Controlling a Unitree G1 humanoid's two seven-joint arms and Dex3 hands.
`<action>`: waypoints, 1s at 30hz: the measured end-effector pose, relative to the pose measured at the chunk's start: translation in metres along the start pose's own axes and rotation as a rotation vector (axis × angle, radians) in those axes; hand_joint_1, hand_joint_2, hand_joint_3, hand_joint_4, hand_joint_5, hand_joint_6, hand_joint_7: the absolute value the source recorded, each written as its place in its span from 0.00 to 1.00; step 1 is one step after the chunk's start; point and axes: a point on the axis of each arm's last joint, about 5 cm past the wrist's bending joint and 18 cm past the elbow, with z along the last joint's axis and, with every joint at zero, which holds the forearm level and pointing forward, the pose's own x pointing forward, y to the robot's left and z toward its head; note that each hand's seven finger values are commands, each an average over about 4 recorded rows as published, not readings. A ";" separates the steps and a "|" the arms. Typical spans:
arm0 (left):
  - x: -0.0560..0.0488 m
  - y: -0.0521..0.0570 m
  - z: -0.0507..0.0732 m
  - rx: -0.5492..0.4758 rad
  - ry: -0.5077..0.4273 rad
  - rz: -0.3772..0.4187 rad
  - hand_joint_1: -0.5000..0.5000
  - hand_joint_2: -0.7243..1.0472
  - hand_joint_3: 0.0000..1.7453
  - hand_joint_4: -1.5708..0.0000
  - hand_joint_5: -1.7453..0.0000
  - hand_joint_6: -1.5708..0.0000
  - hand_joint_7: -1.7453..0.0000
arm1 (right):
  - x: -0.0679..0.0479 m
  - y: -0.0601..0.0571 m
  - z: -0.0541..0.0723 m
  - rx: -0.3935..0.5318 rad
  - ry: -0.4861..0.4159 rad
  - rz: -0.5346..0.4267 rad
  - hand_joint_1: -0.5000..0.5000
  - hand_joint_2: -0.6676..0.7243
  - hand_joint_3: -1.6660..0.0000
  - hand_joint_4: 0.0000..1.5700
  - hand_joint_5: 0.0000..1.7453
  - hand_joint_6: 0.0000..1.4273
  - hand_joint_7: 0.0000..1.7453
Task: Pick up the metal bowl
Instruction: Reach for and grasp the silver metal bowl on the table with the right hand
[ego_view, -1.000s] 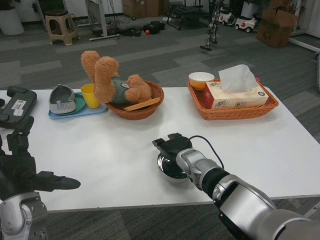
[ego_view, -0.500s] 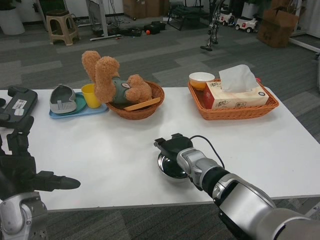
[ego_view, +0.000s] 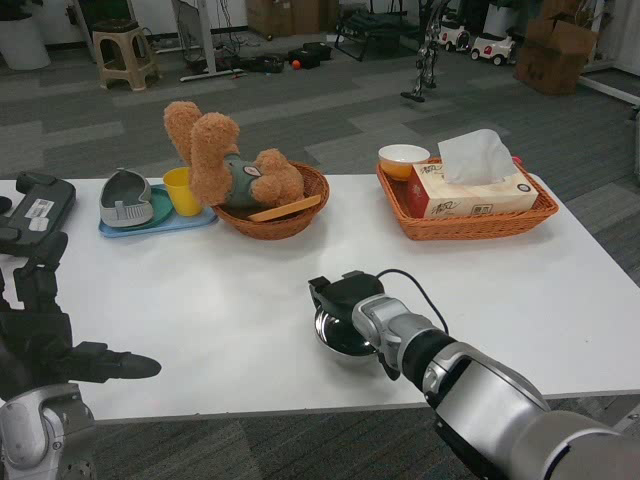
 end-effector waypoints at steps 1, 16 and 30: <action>0.000 0.000 0.000 0.000 0.000 0.000 0.00 0.00 0.00 0.39 0.43 1.00 1.00 | 0.000 0.000 0.000 -0.002 0.000 0.000 0.15 0.51 0.50 0.37 0.79 0.00 0.98; 0.000 0.000 0.000 0.000 0.000 0.000 0.00 0.00 0.00 0.40 0.46 1.00 0.99 | 0.000 0.003 -0.002 -0.009 0.007 -0.026 0.17 0.41 0.05 0.66 0.58 0.00 0.94; 0.000 0.000 0.000 0.000 0.000 0.000 0.00 0.00 0.00 0.40 0.46 1.00 1.00 | -0.001 0.005 -0.005 0.011 0.003 -0.064 0.17 0.31 0.18 0.81 0.50 0.34 0.77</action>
